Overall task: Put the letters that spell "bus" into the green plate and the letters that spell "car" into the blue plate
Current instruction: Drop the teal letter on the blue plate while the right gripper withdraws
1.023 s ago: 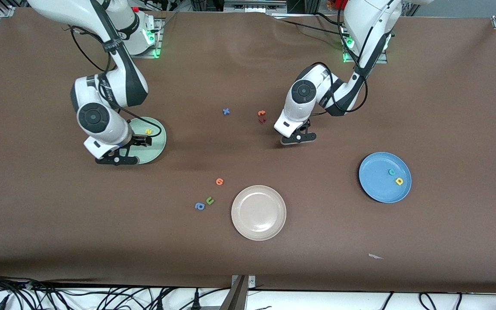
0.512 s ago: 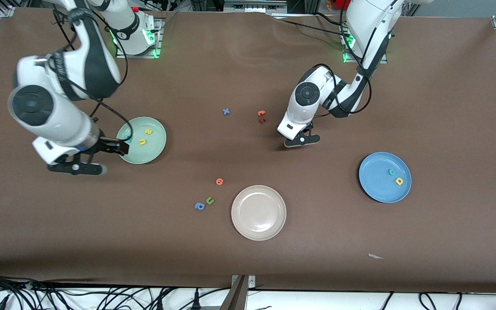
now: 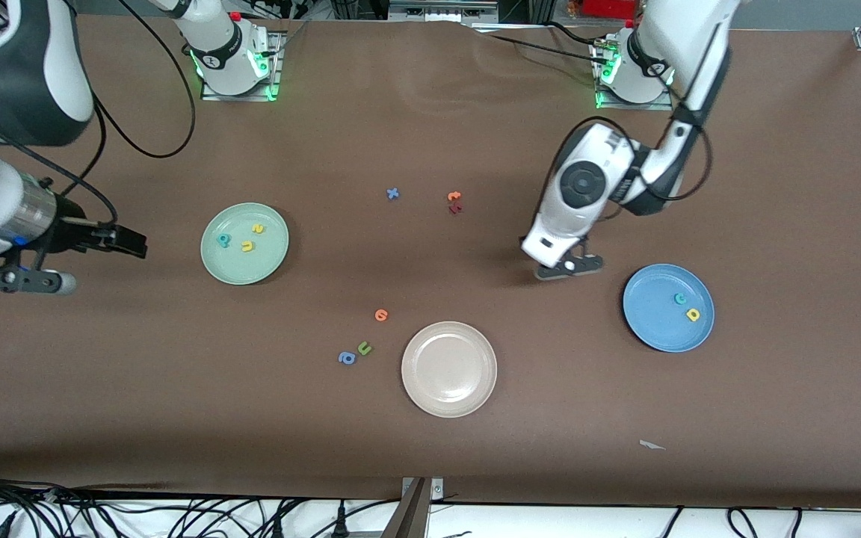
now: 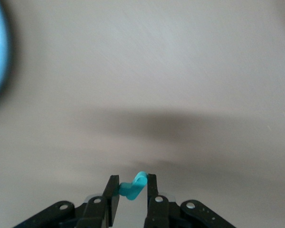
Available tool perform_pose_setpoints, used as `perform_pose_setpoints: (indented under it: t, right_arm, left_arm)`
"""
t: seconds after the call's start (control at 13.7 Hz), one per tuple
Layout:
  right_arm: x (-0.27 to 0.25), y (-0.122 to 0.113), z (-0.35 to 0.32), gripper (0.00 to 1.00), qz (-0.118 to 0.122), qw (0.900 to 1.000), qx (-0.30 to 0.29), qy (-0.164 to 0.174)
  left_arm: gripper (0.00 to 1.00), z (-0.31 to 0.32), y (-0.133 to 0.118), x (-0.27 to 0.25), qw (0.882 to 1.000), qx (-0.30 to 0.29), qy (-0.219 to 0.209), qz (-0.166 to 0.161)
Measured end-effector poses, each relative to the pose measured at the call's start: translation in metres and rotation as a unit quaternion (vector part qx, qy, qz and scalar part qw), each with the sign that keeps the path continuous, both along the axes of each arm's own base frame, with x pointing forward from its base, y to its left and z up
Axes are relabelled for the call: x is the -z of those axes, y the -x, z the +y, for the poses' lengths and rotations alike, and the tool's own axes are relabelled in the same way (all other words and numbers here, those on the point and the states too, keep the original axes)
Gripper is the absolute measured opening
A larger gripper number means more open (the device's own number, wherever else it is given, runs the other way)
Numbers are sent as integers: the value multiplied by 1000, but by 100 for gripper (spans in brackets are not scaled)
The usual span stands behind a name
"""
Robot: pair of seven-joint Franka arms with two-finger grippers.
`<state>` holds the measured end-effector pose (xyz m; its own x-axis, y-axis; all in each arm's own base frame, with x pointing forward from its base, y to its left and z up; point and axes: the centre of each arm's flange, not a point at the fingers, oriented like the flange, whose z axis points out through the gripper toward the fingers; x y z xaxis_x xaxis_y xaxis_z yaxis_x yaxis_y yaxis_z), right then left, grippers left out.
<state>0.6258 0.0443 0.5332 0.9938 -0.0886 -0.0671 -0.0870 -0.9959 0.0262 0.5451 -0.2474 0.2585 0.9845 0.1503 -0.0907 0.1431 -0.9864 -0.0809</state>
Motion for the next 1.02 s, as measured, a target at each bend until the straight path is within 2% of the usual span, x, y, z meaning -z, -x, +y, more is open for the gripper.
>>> perform_pose_setpoints:
  t: [0.22, 0.51, 0.66, 0.88, 1.02]
  right_arm:
    - [-32, 23, -20, 100, -12, 1000, 14, -6]
    - [-54, 59, -66, 100, -19, 999, 41, -3]
    - [-55, 68, -61, 100, -17, 999, 31, 9]
    - [-55, 69, -49, 100, -17, 1000, 4, 10]
    - [-52, 74, -52, 100, 6, 999, -34, 7]
  left_arm:
    - [28, 90, -43, -25, 999, 35, 1, 3]
    - [28, 177, -56, -6, 996, 84, 11, 29]
    - [42, 191, -58, 7, 995, 94, 14, 38]
    - [74, 193, -81, -29, 996, 92, 14, -6]
    - [95, 204, -87, -71, 996, 83, 13, -25]
